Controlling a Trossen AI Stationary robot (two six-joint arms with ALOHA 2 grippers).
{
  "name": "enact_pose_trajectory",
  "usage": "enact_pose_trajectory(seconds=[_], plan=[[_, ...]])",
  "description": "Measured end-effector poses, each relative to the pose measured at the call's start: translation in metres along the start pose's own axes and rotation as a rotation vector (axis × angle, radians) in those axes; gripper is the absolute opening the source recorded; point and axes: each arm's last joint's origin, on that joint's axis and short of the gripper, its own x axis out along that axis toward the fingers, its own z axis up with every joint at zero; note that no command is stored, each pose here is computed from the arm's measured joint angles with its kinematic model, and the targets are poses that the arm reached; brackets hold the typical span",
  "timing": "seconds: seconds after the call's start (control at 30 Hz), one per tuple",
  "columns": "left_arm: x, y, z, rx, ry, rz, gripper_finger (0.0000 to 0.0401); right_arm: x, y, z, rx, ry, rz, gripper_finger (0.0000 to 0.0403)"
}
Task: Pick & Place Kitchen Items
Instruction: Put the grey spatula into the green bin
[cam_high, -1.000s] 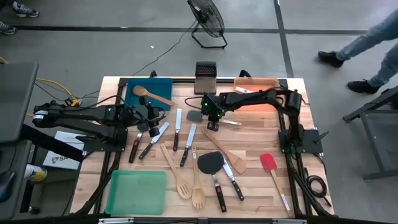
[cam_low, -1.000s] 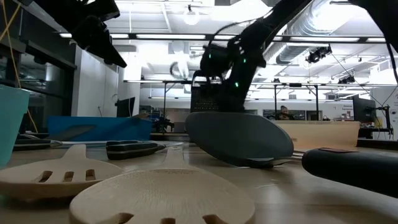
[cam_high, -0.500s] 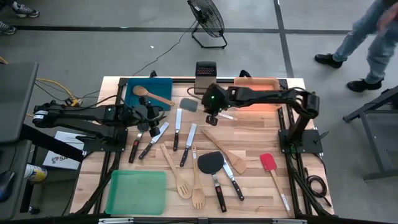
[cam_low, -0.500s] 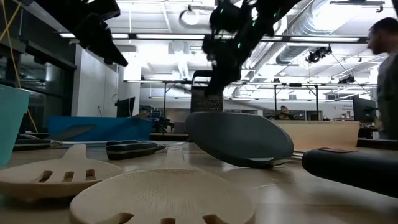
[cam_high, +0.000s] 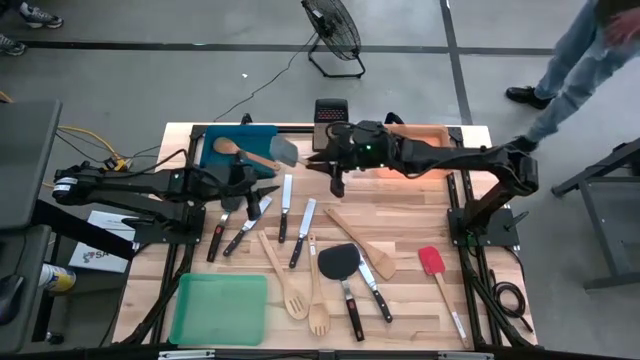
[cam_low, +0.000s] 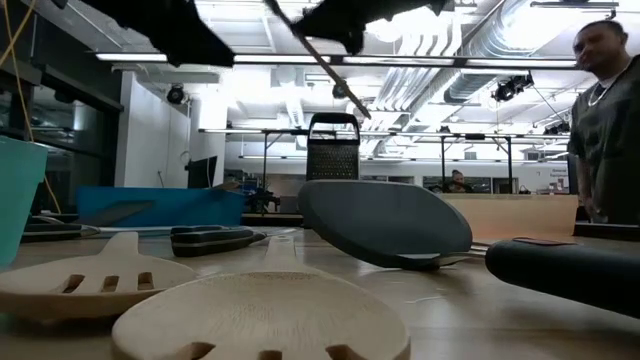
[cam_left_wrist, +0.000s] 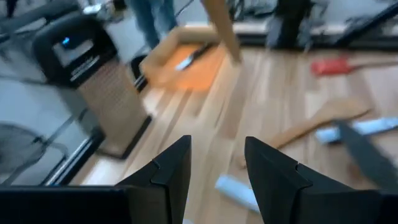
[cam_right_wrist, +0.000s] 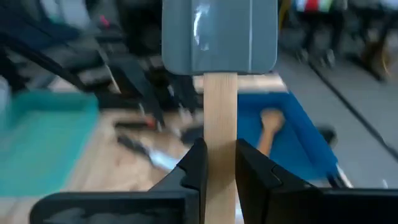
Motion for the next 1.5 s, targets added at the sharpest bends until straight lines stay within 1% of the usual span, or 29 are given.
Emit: enact_pose_trajectory(seconds=[0.1, 0.3, 0.43, 0.53, 0.63, 0.77, 0.87, 1.07, 1.17, 1.27, 1.5], plan=[[0.000, -0.001, 0.006, -0.019, -0.060, -0.024, 0.0147, 0.001, 0.010, 0.010, -0.024, -0.097, 0.048, 0.0046], [0.001, -0.004, 0.017, -0.045, -0.175, -0.109, 0.0147, 0.001, 0.027, 0.025, -0.057, -0.249, 0.087, 0.0046], [0.005, -0.008, 0.023, -0.051, -0.241, -0.199, 0.0147, 0.000, 0.036, 0.032, -0.072, -0.328, 0.099, 0.0046], [0.013, -0.012, 0.025, -0.048, -0.263, -0.257, 0.0147, 0.001, 0.043, 0.035, -0.077, -0.370, 0.113, 0.0046], [0.022, -0.016, 0.026, -0.045, -0.294, -0.277, 0.0147, 0.001, 0.050, 0.037, -0.079, -0.387, 0.130, 0.0046], [0.031, -0.019, 0.026, -0.047, -0.309, -0.277, 0.0158, 0.001, 0.057, 0.037, -0.074, -0.384, 0.112, 0.0046], [0.032, -0.019, 0.027, -0.049, -0.325, -0.276, 0.0184, 0.001, 0.061, 0.037, -0.074, -0.383, 0.110, 0.0046], [0.031, -0.020, 0.028, -0.049, -0.333, -0.300, 0.0254, 0.002, 0.063, 0.036, -0.064, -0.371, 0.093, 0.0046], [0.031, -0.020, 0.028, -0.050, -0.340, -0.302, 0.0274, 0.002, 0.063, 0.036, -0.063, -0.372, 0.097, 0.0046], [0.031, -0.020, 0.029, -0.049, -0.347, -0.319, 0.0280, 0.002, 0.066, 0.036, -0.056, -0.371, 0.116, 0.0046], [0.030, -0.020, 0.031, -0.048, -0.378, -0.350, 0.0280, 0.001, 0.072, 0.036, -0.063, -0.375, 0.116, 0.0046]])
